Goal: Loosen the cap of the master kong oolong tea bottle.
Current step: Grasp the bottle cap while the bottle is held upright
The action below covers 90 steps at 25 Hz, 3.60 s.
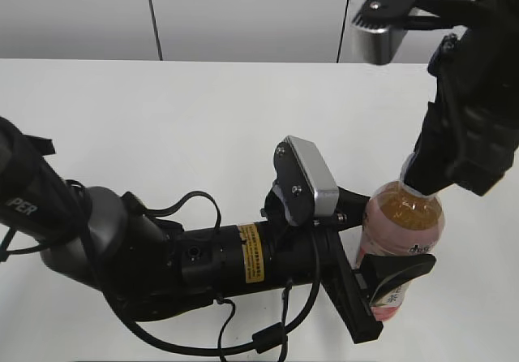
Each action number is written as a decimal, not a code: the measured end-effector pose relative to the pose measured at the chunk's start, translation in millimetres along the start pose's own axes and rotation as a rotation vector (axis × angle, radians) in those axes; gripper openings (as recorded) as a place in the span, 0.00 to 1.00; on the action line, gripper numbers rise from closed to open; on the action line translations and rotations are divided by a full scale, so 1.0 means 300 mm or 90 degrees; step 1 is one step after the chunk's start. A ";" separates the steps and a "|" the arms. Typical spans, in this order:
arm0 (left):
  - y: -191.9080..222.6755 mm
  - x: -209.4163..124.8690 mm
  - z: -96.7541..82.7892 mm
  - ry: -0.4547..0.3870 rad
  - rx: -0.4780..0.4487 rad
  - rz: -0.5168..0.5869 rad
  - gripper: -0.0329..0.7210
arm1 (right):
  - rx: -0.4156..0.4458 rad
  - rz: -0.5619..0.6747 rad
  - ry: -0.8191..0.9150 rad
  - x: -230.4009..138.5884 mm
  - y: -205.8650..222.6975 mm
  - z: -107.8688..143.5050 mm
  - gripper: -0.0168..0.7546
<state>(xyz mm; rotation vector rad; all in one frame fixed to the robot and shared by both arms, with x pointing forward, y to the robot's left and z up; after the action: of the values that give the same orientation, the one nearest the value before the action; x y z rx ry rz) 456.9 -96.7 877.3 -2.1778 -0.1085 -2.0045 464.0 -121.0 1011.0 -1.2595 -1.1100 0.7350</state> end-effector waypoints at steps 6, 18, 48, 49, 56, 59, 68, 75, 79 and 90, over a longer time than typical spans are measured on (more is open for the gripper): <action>0.000 0.000 0.000 0.000 0.000 0.000 0.61 | -0.001 0.000 -0.145 0.000 0.000 -0.001 0.38; 0.000 0.000 0.000 0.000 0.000 0.000 0.61 | -0.001 0.000 -0.227 0.000 0.000 -0.001 0.38; 0.000 0.000 0.000 0.000 0.000 0.000 0.61 | -0.038 -0.101 0.498 0.103 -0.137 -0.073 0.78; 0.000 0.000 0.000 0.000 0.000 0.000 0.61 | -0.037 -0.102 0.525 0.102 -0.137 -0.074 0.78; 0.000 0.000 0.000 0.000 0.000 0.000 0.61 | -0.044 -0.090 0.591 0.067 -0.123 -0.067 0.78; 0.000 0.000 0.000 0.000 0.000 0.000 0.61 | -0.045 -0.059 0.601 0.026 -0.085 -0.048 0.78; 0.000 -0.001 0.000 0.000 0.000 0.001 0.61 | -0.020 -0.021 0.612 -0.004 -0.031 -0.012 0.78; 0.000 -0.001 0.000 0.000 0.000 0.001 0.61 | -0.017 -0.007 0.615 -0.001 -0.008 -0.015 0.72; 0.000 -0.001 0.000 0.000 0.000 0.001 0.61 | -0.015 -0.005 0.616 -0.001 -0.004 -0.014 0.69; 0.000 -0.001 0.000 0.000 0.000 0.001 0.61 | -0.010 -0.005 0.617 0.002 -0.004 -0.010 0.54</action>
<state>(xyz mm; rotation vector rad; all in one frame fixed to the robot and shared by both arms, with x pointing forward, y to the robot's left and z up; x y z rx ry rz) 456.8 -96.7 876.9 -2.1779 -0.1069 -2.0042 466.9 -121.9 1012.4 -1.3790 -0.3178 0.0464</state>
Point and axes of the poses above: a point on each arm's last joint axis where the gripper is mounted, y pointing out along that axis toward the gripper, z along the wrist's bending axis when the last joint is at zero, x = y × z, the point moved 8 cm from there along y, pointing out along that axis toward the gripper, and after that the axes turned 1 degree about -y, right-handed, at the moved point
